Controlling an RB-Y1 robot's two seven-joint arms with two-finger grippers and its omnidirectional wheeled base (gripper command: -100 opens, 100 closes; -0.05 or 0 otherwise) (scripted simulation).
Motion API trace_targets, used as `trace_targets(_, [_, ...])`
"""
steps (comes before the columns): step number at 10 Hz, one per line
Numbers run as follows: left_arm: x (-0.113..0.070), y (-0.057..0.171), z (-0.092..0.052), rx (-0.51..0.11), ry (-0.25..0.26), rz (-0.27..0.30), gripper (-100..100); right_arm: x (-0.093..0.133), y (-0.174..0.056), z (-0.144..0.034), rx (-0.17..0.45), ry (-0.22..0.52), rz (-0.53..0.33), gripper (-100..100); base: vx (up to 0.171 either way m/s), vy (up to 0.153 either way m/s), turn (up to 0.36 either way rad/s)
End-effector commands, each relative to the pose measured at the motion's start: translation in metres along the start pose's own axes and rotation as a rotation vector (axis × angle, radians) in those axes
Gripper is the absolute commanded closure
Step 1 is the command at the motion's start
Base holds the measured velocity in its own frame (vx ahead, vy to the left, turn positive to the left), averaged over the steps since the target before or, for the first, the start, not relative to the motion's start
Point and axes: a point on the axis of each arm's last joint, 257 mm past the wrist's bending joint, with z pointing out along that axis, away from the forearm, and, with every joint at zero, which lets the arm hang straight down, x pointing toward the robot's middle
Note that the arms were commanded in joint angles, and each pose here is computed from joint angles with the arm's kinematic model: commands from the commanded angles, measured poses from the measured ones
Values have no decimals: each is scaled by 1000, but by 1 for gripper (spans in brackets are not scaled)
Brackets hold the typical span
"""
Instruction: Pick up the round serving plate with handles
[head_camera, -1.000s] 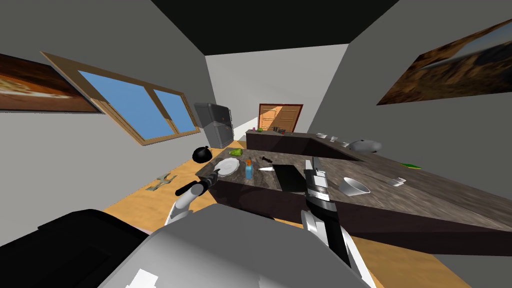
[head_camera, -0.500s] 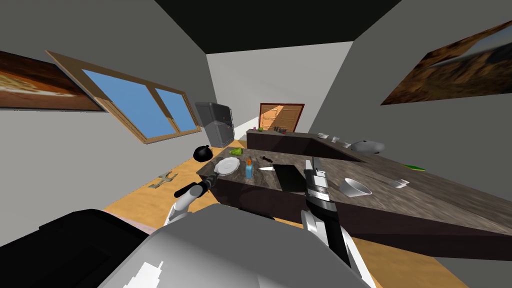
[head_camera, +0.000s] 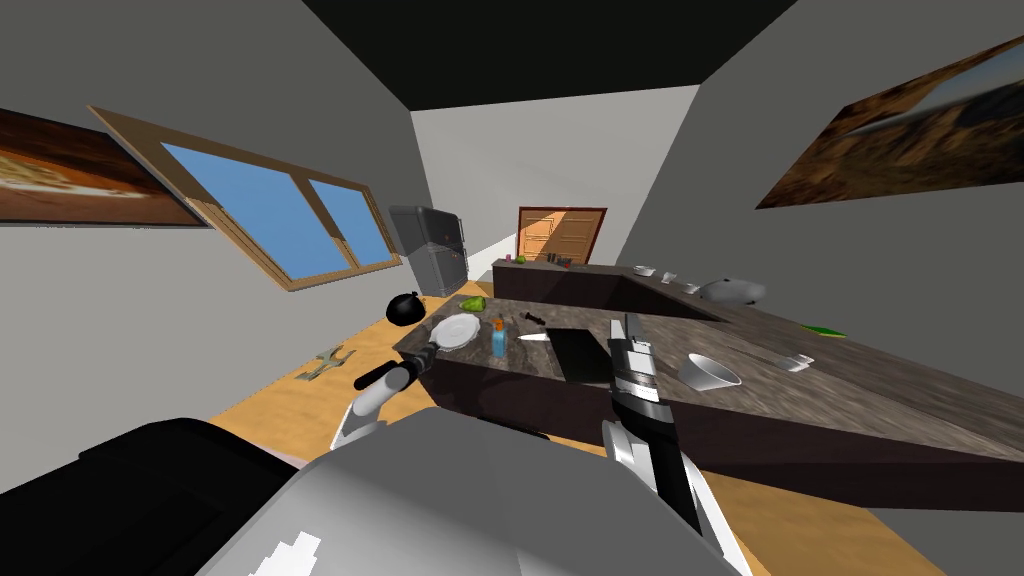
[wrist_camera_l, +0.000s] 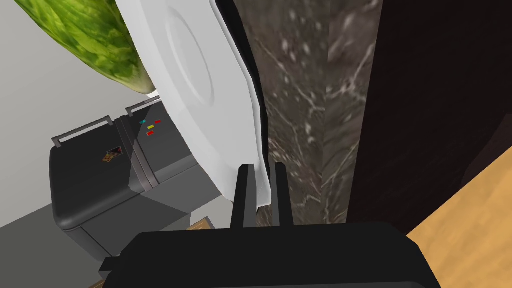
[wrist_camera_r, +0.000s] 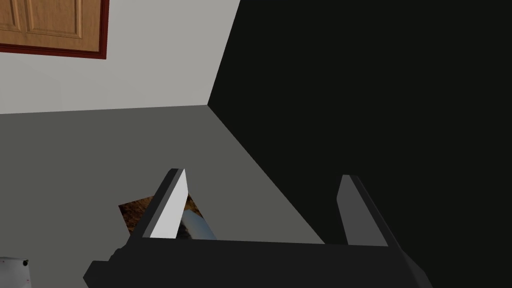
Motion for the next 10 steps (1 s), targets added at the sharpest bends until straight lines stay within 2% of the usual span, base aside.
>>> trace_targets(1, [3,-5,0,-3,-10,30,100,0,0,0,0,0,0,0,-30,65,-16])
trace_targets(3, [7,-3,2,-14,-8,-2,100,0,0,0,0,0,0,0,-14,38,-1])
trace_targets(4, [12,-6,1,-16,-13,37,100,0,0,0,0,0,0,0,-15,31,-2])
trace_targets(6, [15,-4,3,-24,-14,0,100,0,0,0,0,0,0,0,-12,28,-7])
trace_targets(7, [21,-8,2,-23,-18,41,100,0,0,0,0,0,0,0,-19,40,-5])
trace_targets(9, [24,-6,3,-29,-20,2,100,0,0,0,0,0,0,0,-15,30,-7])
trace_targets(10, [31,-10,2,-25,-21,42,100,0,0,0,0,0,0,0,-18,38,0])
